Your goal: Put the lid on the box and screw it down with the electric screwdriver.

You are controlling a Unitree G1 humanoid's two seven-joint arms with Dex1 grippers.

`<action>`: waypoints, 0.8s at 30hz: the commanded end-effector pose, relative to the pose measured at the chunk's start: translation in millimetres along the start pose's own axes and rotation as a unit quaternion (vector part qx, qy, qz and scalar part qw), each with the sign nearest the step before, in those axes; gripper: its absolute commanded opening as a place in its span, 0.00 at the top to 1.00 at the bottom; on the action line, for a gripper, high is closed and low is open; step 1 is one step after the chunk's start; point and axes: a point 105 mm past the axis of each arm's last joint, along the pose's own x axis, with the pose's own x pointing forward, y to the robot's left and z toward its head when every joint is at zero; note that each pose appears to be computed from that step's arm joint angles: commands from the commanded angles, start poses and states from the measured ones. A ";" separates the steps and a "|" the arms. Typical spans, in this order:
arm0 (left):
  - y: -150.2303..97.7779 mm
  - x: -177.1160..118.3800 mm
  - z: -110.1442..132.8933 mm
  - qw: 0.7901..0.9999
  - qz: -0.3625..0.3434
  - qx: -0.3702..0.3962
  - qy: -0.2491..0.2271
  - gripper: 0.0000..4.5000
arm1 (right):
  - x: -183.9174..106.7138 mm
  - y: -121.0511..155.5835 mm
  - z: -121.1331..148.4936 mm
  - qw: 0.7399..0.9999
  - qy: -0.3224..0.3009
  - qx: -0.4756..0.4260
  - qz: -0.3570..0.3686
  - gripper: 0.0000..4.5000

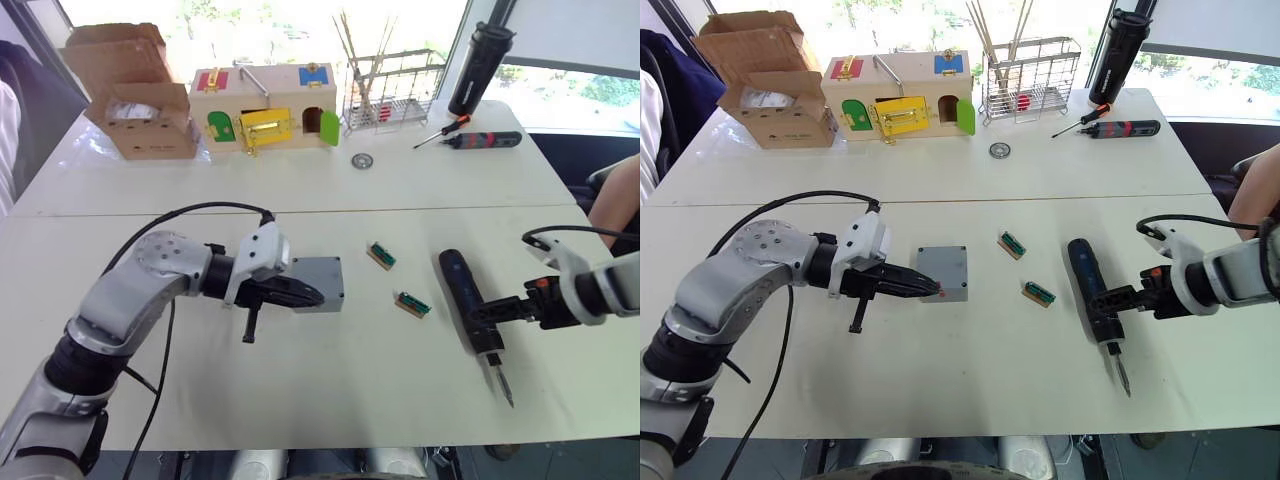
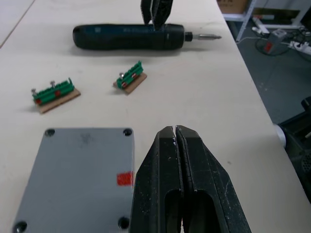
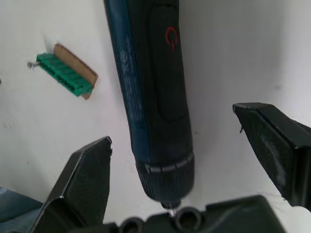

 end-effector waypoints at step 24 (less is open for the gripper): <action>3.7 -3.4 2.7 0.998 0.056 -0.008 -0.012 1.00 | 43.8 1.8 -61.3 0.981 0.156 -0.091 -0.074 0.58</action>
